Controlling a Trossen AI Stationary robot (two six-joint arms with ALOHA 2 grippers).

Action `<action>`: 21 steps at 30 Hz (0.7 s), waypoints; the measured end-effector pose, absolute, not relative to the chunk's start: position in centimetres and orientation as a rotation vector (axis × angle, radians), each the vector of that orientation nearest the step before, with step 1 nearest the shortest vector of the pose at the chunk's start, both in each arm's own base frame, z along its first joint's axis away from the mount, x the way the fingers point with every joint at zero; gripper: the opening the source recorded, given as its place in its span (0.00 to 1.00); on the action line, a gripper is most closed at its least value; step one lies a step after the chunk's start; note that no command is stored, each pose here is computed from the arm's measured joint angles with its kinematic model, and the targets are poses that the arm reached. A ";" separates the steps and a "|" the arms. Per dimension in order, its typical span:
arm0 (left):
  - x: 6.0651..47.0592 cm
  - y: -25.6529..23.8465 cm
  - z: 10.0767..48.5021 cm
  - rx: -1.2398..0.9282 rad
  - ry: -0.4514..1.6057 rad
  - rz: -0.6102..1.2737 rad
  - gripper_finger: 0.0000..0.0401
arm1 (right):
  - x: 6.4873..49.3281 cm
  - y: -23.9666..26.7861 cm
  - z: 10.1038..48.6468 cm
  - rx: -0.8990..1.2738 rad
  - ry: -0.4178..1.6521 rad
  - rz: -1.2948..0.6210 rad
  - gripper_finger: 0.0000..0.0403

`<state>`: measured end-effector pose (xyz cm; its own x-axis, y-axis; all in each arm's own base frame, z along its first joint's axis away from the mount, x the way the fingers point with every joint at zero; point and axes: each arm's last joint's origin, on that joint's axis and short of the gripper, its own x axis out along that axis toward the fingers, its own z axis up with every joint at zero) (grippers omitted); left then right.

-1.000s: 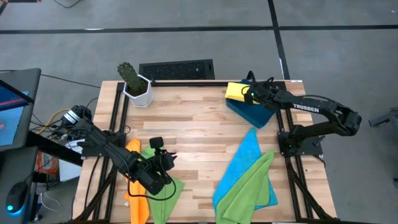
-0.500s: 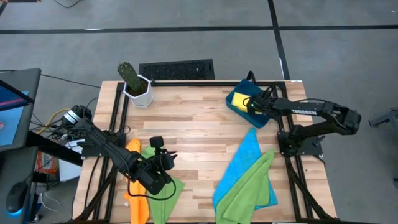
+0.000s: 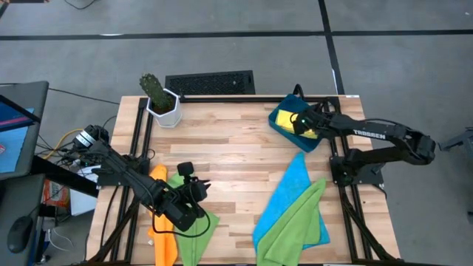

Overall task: Fold microfiber towels
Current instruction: Fold the left green microfiber cloth

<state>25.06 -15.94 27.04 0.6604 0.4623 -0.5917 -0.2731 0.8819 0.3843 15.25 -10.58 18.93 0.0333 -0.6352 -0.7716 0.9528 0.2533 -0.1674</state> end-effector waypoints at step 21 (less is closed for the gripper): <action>25.7 -14.3 24.2 -0.049 0.772 0.440 0.43 | 19.2 3.3 20.1 0.578 0.888 -0.345 0.63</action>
<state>25.71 -14.33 24.23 0.6304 0.3663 -0.6844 -0.4017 0.9084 0.1161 19.20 3.27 20.12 0.5914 -0.0468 -0.8050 0.5093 0.7956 0.3279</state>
